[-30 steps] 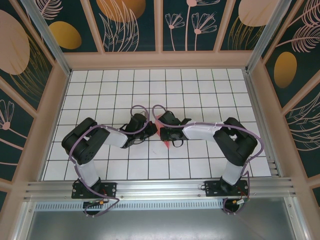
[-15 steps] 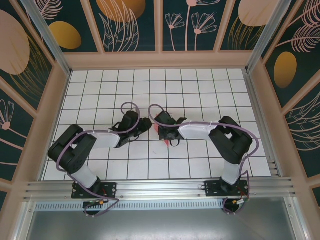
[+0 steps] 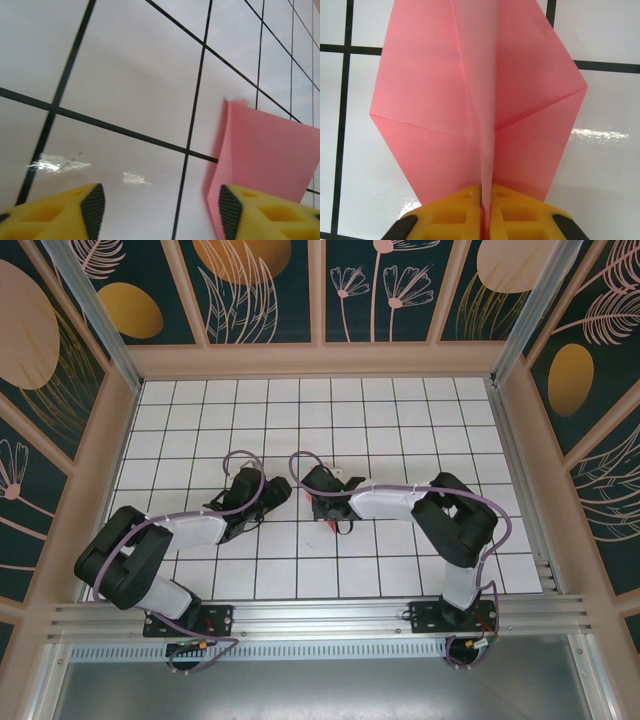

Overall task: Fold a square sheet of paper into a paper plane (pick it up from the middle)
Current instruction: Move the paper plane to the top-center of the table.

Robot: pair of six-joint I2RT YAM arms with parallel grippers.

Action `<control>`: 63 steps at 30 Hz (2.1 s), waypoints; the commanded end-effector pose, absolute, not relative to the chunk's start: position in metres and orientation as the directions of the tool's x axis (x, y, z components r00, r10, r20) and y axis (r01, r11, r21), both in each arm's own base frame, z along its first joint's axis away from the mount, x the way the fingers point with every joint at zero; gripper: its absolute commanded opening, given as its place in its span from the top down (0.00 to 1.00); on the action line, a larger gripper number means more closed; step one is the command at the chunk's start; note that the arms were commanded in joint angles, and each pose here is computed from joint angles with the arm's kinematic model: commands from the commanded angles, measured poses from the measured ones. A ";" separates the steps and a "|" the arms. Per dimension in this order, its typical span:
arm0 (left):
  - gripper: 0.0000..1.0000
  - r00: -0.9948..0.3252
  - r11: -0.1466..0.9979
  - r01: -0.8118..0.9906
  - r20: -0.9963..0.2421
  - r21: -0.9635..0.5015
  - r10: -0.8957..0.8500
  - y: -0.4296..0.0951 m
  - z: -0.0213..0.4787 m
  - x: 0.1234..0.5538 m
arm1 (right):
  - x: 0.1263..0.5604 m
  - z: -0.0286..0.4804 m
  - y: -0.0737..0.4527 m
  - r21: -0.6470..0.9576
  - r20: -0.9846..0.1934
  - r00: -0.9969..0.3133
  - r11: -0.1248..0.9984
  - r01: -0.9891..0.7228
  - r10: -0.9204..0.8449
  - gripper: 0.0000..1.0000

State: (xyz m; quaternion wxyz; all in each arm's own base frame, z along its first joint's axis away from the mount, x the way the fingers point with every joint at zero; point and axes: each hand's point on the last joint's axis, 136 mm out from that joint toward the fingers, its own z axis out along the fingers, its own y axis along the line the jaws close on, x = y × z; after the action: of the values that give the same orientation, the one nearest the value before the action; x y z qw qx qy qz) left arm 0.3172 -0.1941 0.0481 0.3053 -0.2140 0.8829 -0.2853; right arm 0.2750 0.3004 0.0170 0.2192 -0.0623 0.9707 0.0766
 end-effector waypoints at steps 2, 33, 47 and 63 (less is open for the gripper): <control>0.24 -0.687 0.772 -0.262 -0.450 -0.579 -0.570 -0.171 0.047 0.312 | 0.280 0.028 0.298 0.073 -0.443 -0.890 0.984 -0.161 -0.113 0.91; 0.01 -0.572 0.860 -0.316 -0.642 -0.401 -0.510 -0.109 0.084 0.297 | 0.473 0.024 0.305 0.102 -0.538 -0.842 0.987 -0.123 -0.049 0.90; 0.01 -0.501 0.884 -0.302 -0.730 -0.356 -0.465 -0.103 0.127 0.316 | 0.479 0.130 0.309 0.175 -0.620 -0.784 0.977 -0.121 0.014 0.55; 0.01 -0.145 0.887 -0.425 -0.953 -0.183 -0.266 -0.022 0.219 0.321 | 0.443 0.278 0.120 0.118 -0.909 -0.366 0.965 0.234 0.200 0.01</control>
State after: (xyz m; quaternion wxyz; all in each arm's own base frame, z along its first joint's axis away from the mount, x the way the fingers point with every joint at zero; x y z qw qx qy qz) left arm 0.3244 -0.0501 0.2091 0.5820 -0.2208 0.7826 0.0027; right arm 0.4448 0.1634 0.2835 0.5231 0.0958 0.8451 0.0542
